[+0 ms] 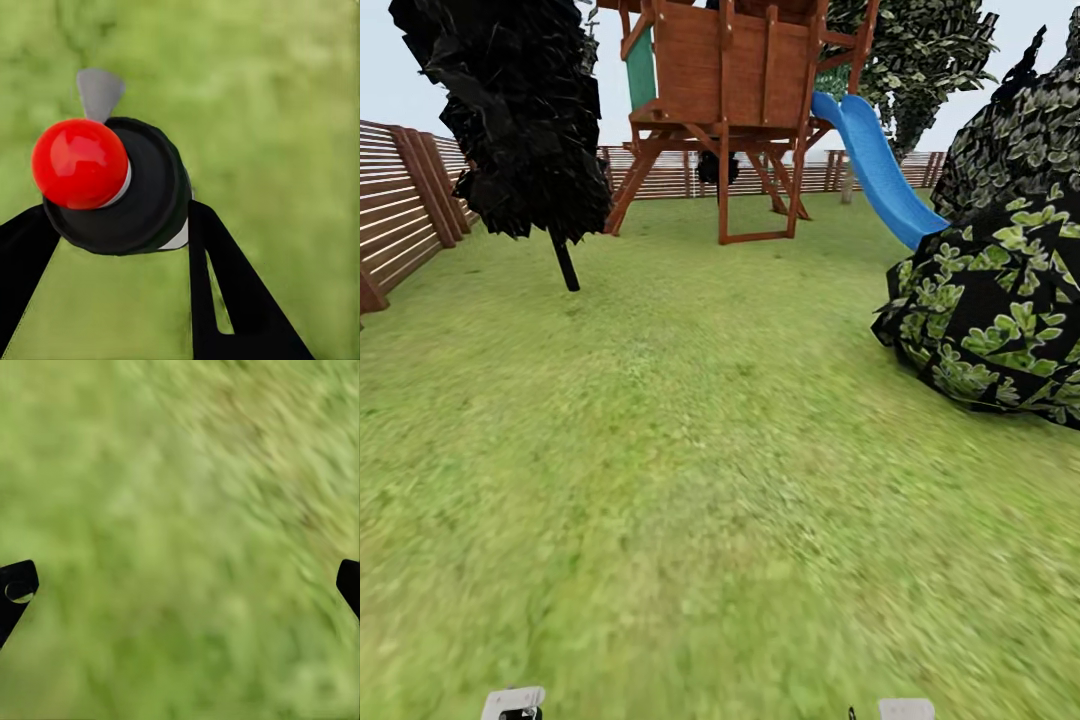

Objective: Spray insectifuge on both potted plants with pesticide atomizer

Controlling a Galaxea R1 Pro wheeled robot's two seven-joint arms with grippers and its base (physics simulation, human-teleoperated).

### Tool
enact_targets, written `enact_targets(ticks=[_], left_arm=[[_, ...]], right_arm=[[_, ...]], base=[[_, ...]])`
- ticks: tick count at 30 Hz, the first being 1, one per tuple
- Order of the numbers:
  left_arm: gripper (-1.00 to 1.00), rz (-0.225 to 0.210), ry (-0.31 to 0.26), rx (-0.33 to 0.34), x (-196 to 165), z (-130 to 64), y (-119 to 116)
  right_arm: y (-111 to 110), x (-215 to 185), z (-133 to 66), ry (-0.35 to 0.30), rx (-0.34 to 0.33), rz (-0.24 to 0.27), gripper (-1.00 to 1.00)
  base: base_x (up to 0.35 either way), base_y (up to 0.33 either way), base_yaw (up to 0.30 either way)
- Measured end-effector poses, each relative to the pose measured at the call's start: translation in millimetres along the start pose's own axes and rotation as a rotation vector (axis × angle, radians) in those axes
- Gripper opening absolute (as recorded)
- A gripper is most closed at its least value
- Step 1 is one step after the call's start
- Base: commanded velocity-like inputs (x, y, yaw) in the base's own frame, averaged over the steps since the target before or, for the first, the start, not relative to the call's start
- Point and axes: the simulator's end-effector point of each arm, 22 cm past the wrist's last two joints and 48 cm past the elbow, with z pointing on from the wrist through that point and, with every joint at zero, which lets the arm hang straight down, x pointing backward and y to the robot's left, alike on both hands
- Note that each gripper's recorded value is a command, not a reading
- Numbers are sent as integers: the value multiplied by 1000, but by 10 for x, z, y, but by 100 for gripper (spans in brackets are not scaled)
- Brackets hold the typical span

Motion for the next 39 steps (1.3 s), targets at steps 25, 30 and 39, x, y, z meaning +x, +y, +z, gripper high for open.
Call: enact_targets(ticks=[25, 30, 39], left_arm=[[-100, 0, 0, 0, 0, 0, -1], [-100, 0, 0, 0, -2, 0, 0], [-100, 0, 0, 0, -1, 0, 1]], right_arm=[[13, -2, -2, 0, -1, 2, 100], [14, 0, -3, 0, 0, 2, 100], [-12, -4, 3, -1, 2, -2, 100]], base=[[339, 0, -257], [339, 0, -241], [339, 0, -45]])
